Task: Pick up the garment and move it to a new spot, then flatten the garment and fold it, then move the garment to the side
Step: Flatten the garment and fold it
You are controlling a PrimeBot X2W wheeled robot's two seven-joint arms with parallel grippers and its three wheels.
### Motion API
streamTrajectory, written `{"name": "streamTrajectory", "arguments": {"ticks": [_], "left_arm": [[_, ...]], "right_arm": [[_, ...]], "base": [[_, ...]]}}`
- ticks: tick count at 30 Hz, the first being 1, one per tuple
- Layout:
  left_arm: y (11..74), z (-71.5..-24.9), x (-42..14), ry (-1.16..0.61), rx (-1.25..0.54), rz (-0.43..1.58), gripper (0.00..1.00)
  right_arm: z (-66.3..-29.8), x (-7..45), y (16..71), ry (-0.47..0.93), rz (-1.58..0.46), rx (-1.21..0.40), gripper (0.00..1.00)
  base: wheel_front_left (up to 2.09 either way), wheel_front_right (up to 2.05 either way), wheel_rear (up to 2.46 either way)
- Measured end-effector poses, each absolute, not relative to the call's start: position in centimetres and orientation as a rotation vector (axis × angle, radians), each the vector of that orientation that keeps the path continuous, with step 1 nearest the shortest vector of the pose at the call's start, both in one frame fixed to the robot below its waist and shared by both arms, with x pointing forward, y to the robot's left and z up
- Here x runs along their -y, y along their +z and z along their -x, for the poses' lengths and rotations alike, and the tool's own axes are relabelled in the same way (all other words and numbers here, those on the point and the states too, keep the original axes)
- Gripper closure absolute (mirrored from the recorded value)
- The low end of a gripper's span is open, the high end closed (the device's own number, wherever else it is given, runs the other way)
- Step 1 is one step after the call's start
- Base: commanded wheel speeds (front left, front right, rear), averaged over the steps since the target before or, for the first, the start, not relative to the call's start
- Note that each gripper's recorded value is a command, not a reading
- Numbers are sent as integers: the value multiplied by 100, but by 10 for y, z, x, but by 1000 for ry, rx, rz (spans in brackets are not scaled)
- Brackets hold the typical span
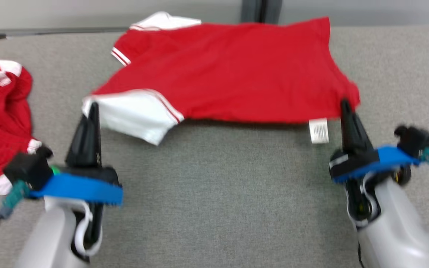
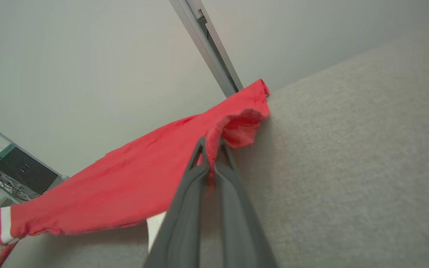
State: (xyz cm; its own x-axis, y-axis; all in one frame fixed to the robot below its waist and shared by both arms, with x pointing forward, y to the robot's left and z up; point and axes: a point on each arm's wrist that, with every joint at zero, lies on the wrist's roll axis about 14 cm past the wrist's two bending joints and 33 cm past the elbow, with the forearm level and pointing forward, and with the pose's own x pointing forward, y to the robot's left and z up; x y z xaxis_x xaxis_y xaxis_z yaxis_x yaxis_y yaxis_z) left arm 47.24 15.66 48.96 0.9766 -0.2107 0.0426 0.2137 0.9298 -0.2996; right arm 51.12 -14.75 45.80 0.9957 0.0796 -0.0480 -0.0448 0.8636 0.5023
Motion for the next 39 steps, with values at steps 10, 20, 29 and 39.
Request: {"name": "streamTrajectory", "arguments": {"ticks": [10, 20, 29, 39], "left_arm": [[458, -381, -154, -140, -102, 386, 100], [438, -317, -149, -107, -179, 406, 100], [431, -301, -140, -134, -211, 396, 100], [433, -319, -132, -198, -208, 360, 100]], "right_arm": [[-427, 171, 425, -2, -519, -173, 100], [-366, 191, 419, -48, -486, -230, 100], [-341, 198, 419, -59, -450, -288, 100], [-348, 195, 420, -50, -454, -300, 100]], "base": [[0, 0, 0], [0, 0, 0], [0, 0, 0], [0, 0, 0]]}}
